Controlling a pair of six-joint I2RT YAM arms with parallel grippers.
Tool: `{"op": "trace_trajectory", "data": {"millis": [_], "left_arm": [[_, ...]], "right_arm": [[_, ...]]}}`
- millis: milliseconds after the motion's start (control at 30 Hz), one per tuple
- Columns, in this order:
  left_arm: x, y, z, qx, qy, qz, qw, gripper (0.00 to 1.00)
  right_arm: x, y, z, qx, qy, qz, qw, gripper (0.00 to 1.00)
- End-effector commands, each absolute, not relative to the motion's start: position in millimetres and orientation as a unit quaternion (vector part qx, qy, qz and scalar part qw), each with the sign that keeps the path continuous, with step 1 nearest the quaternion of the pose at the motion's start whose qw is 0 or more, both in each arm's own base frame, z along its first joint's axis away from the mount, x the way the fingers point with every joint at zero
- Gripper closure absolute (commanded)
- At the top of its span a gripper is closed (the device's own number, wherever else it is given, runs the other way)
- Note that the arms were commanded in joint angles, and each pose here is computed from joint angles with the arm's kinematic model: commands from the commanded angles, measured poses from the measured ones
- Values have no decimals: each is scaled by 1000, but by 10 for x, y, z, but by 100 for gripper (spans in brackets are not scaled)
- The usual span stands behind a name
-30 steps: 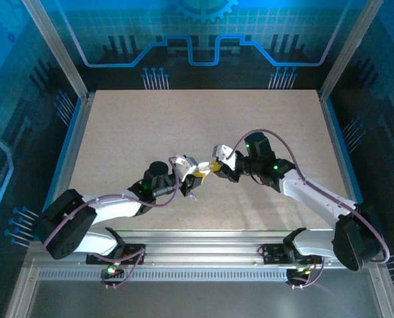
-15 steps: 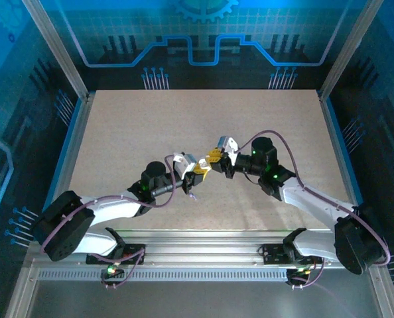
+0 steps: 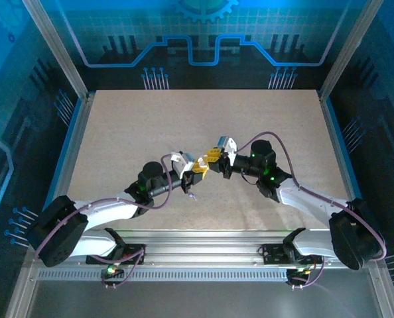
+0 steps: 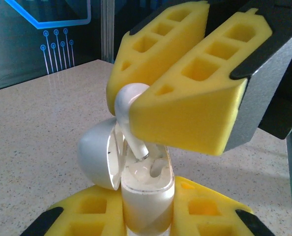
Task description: Insert wireless bluetooth earbuds into charging case
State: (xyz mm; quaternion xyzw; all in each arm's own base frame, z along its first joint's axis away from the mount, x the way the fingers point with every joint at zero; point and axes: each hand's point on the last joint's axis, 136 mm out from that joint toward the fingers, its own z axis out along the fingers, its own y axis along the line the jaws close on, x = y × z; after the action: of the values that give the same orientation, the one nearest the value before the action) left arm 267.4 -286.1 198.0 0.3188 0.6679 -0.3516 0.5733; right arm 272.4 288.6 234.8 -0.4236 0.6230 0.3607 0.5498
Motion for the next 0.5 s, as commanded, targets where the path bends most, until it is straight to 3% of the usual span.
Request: {"op": "trace_trajectory", "data": {"millis": [0,467], "left_arm": [[2648,-2874,2285,315,635,-364,604,80],[2648,-2882,2322,316,631,-363,608,80]], "right_arm": [[2607,2910,2320,-430,617,376,542,83],[2496,2939,2321,-438,605,400,531,82]]}}
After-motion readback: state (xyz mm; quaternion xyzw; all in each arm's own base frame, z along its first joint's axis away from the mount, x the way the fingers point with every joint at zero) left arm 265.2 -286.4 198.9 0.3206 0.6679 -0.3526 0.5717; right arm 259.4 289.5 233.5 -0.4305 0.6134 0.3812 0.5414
